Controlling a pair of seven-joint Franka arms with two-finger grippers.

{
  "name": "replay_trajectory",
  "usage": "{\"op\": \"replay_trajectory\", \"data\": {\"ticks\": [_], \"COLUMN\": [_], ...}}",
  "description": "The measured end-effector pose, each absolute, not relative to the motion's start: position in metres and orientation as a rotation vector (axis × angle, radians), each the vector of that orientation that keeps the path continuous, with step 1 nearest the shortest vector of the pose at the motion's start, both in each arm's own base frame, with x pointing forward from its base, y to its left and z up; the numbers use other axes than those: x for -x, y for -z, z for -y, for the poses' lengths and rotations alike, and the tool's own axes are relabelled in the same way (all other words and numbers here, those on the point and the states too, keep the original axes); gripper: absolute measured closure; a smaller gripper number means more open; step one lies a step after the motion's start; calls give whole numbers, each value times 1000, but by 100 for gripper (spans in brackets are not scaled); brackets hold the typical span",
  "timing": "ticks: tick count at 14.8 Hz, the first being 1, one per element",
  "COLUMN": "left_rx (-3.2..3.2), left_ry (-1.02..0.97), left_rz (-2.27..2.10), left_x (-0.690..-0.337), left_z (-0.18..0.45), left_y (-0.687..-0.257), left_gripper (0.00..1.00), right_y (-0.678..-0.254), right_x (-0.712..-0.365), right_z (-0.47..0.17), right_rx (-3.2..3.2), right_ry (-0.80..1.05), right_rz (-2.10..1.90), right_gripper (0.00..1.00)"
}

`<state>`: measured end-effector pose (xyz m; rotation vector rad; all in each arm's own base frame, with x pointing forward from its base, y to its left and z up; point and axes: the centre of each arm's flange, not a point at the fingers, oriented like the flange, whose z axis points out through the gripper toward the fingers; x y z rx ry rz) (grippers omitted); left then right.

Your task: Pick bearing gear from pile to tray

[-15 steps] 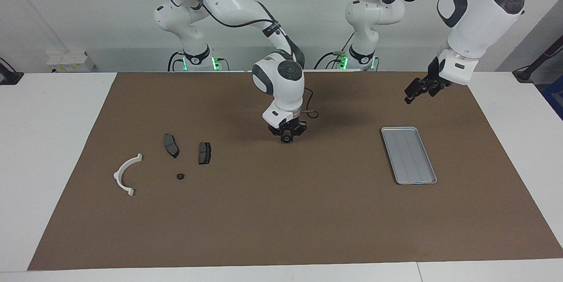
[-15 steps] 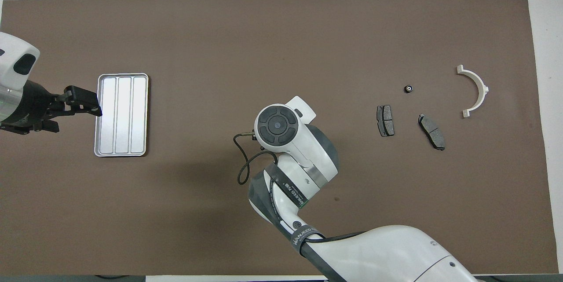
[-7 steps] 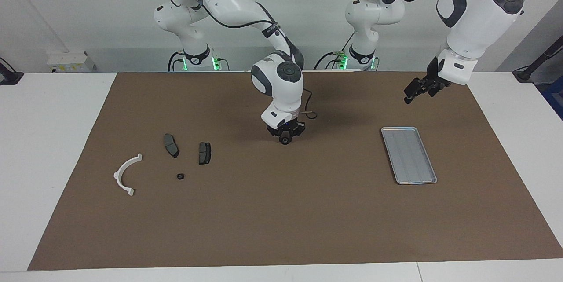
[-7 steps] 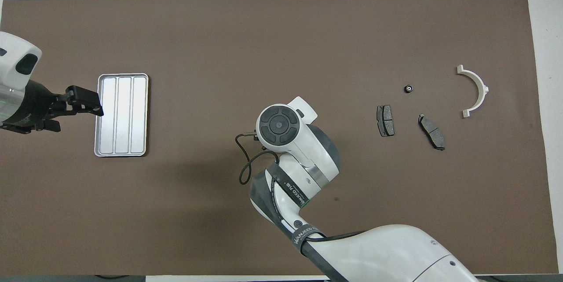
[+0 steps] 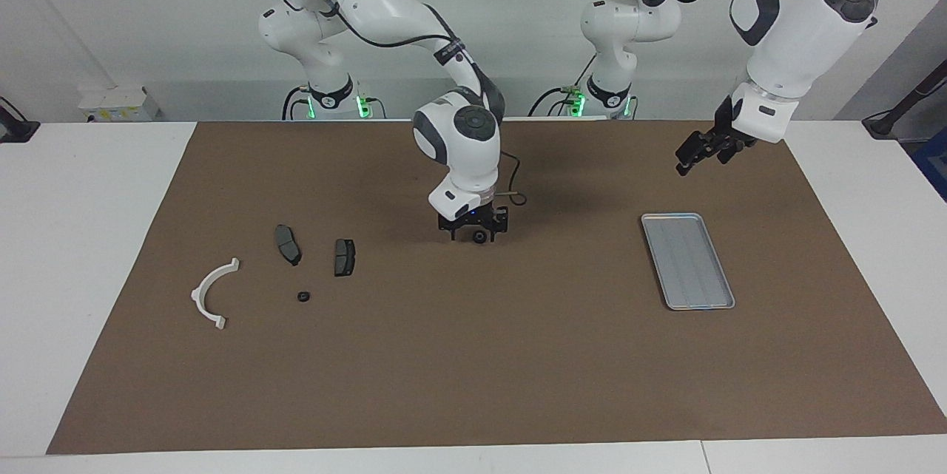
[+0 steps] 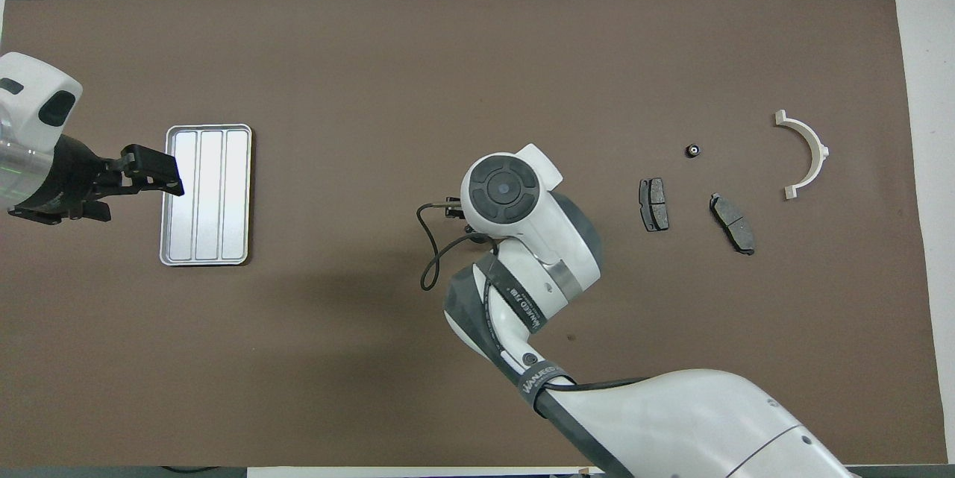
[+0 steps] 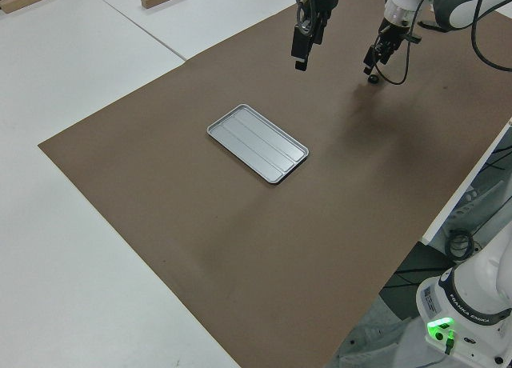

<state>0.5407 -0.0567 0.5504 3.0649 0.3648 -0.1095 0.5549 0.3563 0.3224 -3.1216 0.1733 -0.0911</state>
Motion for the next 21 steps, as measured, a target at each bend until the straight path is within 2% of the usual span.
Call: {"op": "replay_trajectory", "data": {"ticks": [3, 6, 10, 17, 21], "left_rx": [-3073, -3075, -3042, -3051, -3039], "left_ry": [135, 116, 56, 130, 106], "left_rz": [-365, -380, -485, -583, -573], "left_x": [-538, -540, -545, -548, -542], "left_z": [102, 171, 248, 381, 405], "left_y": [-540, -518, -474, -383, -349], "left_gripper": [0, 0, 0, 0, 0], "right_y": [-355, -368, -363, -336, -325], "right_x": [-598, -639, -658, -657, -657], "right_z": [-283, -183, -96, -58, -49], "right_rx": [3107, 3123, 3146, 3158, 3159], "right_ry": [165, 207, 197, 122, 95], "right_rz": [-130, -23, 107, 182, 193], "right_gripper": [9, 9, 9, 9, 10]}}
